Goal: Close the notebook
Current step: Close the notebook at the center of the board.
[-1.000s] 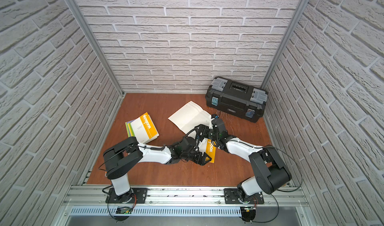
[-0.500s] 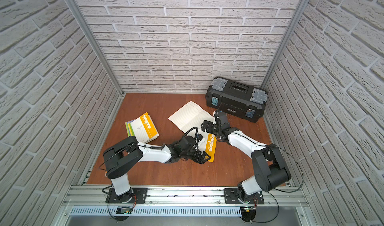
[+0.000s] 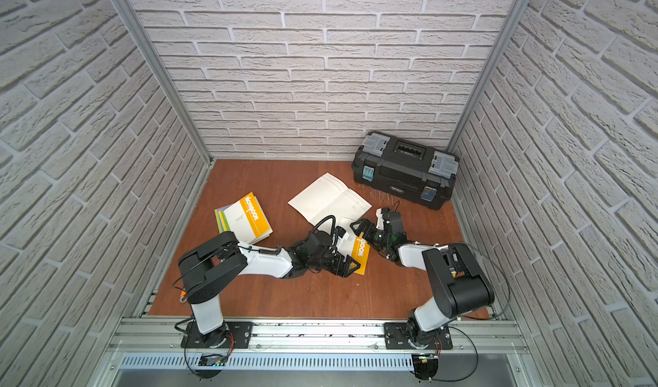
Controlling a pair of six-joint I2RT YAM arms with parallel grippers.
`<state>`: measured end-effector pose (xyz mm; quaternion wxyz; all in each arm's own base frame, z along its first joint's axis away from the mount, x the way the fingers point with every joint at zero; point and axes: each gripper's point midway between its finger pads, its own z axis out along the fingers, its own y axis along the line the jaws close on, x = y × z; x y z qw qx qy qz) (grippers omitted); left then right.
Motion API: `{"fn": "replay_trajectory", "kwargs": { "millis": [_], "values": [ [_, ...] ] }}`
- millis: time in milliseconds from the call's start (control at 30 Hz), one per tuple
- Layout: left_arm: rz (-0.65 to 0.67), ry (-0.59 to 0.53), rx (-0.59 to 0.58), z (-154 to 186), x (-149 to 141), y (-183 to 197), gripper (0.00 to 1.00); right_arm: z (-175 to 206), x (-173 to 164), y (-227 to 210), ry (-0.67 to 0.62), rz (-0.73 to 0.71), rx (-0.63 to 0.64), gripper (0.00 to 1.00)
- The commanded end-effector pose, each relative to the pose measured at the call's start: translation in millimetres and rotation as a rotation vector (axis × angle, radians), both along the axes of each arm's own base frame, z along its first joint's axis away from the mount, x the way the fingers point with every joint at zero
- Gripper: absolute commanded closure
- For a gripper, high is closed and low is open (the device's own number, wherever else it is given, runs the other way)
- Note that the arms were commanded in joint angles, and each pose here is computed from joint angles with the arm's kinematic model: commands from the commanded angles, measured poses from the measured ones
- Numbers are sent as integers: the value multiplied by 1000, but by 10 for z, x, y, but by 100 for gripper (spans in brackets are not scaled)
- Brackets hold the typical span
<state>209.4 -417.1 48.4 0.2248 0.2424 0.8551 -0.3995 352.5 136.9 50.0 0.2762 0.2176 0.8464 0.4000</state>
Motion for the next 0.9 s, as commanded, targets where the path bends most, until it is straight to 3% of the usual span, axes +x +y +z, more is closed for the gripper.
{"fn": "replay_trajectory", "kwargs": {
  "millis": [0,200,333,500,633,867],
  "values": [
    [15,42,68,-274,-30,152,12,283,182,131,-135,-12,203,6],
    [26,42,70,-282,-34,187,12,-153,36,67,-33,-68,217,8],
    [27,39,74,-281,-31,202,11,-346,-155,-37,47,-77,107,9],
    [45,4,37,-94,39,211,11,-289,-296,-150,82,-38,-55,8],
    [147,-32,-7,207,287,417,12,-208,-314,-170,81,-15,-97,7],
    [324,31,-188,390,681,900,14,-264,-326,-144,94,2,-94,8]
  ]
}}
